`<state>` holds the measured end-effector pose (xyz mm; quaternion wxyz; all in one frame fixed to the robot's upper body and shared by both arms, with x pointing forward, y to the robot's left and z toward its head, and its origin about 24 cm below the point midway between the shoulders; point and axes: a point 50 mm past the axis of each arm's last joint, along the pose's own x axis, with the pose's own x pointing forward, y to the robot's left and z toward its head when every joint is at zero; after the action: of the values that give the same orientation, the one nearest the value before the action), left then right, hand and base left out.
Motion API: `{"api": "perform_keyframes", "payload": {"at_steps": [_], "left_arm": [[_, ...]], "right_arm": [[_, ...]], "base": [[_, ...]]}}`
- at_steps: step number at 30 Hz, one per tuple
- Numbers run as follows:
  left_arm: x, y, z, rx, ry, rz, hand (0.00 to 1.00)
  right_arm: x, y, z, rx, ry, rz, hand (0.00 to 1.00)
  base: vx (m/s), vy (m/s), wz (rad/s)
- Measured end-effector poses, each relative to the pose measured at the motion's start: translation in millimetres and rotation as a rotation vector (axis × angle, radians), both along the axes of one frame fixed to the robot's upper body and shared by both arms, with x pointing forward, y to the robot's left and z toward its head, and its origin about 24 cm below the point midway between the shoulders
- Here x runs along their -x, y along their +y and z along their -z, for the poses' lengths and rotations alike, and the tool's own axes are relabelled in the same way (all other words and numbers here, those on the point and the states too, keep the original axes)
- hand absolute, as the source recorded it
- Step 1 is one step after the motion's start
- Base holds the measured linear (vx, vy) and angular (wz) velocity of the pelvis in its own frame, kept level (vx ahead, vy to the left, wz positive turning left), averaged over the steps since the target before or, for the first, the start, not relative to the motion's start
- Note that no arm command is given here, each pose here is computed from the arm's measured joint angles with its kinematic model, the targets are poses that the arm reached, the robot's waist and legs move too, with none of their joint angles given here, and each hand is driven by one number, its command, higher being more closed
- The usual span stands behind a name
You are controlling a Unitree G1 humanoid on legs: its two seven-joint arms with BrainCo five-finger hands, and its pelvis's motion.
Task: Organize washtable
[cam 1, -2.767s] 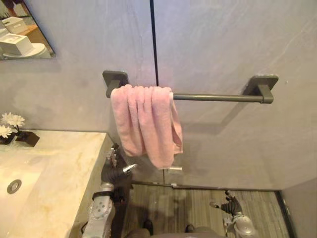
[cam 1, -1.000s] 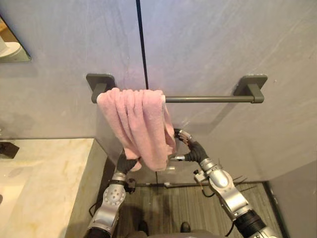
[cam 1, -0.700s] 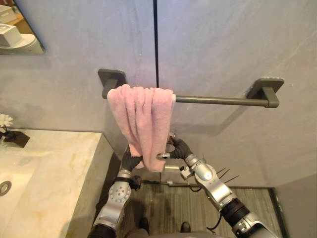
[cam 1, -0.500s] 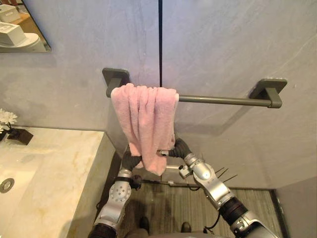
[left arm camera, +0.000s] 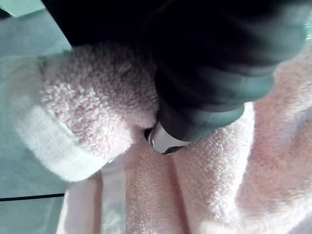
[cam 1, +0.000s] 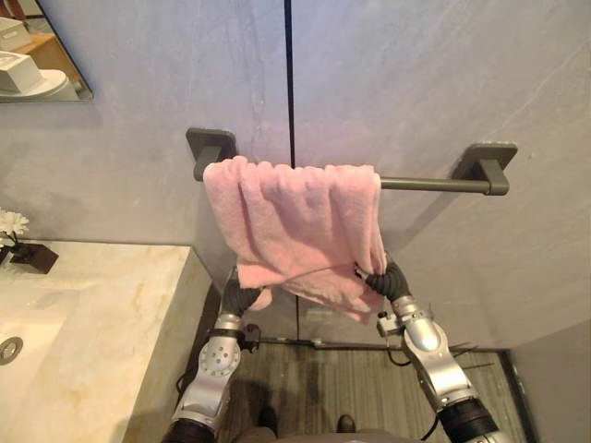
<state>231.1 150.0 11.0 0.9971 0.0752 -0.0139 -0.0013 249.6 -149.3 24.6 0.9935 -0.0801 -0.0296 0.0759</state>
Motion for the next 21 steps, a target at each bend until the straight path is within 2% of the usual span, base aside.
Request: {"api": "perform_keyframes", "payload": {"at_steps": [12, 21], "left_arm": [[4, -17, -5, 0.082, -0.026, 0.041, 1.00], [6, -16, 5, 0.126, 0.027, 0.043, 1.00]], "right_arm": [[14, -13, 6, -0.095, 0.012, 0.133, 1.00], [12, -10, 16, -0.123, 0.050, 0.150, 1.00]], "base": [[-0.01, -0.002, -0.09], [0.00, -0.004, -0.02]]}}
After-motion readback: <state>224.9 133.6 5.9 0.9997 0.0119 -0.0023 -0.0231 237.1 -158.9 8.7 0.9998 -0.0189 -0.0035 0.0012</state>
